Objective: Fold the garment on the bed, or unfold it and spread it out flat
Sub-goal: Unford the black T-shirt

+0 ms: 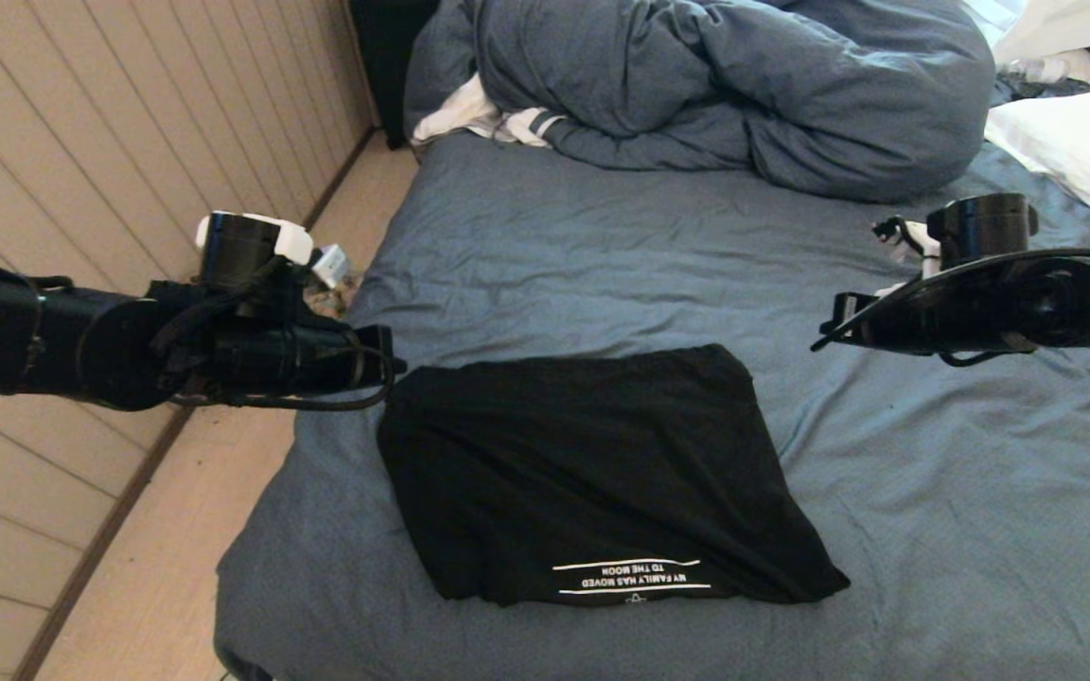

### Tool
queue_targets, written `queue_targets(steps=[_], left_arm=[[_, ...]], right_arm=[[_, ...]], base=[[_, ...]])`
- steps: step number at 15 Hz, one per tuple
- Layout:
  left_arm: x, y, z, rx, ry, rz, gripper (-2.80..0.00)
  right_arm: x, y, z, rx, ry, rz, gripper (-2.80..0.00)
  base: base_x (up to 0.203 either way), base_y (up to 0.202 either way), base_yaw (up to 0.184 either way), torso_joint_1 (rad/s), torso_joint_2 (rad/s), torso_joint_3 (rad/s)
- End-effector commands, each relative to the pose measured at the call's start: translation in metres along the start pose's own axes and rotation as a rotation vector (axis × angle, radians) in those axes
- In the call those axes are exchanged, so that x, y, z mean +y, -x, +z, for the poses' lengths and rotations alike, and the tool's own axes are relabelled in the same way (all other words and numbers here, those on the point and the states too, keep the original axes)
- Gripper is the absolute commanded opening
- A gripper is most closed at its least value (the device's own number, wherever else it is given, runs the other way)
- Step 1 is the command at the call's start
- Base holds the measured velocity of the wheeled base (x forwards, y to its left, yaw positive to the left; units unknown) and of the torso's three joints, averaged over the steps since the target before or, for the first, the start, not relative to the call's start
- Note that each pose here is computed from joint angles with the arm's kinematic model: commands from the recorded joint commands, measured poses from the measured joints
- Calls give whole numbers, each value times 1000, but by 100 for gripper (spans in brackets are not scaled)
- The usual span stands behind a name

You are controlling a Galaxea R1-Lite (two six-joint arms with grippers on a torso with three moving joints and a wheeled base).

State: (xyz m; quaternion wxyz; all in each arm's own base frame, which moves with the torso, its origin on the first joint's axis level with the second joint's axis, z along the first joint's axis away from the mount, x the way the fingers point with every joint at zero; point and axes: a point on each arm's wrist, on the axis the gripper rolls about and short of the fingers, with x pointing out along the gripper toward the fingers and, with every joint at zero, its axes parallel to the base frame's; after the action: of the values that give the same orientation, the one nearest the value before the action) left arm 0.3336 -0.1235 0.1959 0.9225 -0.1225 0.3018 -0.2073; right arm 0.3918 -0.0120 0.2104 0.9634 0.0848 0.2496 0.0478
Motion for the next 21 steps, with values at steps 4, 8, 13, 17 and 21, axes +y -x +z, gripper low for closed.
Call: queue_targets(steps=[4, 8, 13, 17, 21], left_arm=[[14, -65, 1, -6, 20, 108, -280], [16, -77, 3, -94, 0, 109, -280], [20, -81, -1, -81, 11, 118, -280], [20, -79, 0, -87, 8, 116, -280], [20, -81, 0, -82, 9, 116, -280]], right_arm=[[26, -60, -13, 48, 30, 41, 0], [35, -97, -30, 43, 50, 36, 0], [51, -115, -39, 49, 69, 60, 0], [52, -124, -45, 60, 74, 54, 0], [52, -126, -44, 53, 77, 54, -280]], base=[[0, 0, 0, 0, 0, 0], [0, 0, 0, 0, 0, 0], [0, 0, 0, 0, 0, 0], [0, 0, 0, 0, 0, 0], [0, 0, 0, 0, 0, 0]])
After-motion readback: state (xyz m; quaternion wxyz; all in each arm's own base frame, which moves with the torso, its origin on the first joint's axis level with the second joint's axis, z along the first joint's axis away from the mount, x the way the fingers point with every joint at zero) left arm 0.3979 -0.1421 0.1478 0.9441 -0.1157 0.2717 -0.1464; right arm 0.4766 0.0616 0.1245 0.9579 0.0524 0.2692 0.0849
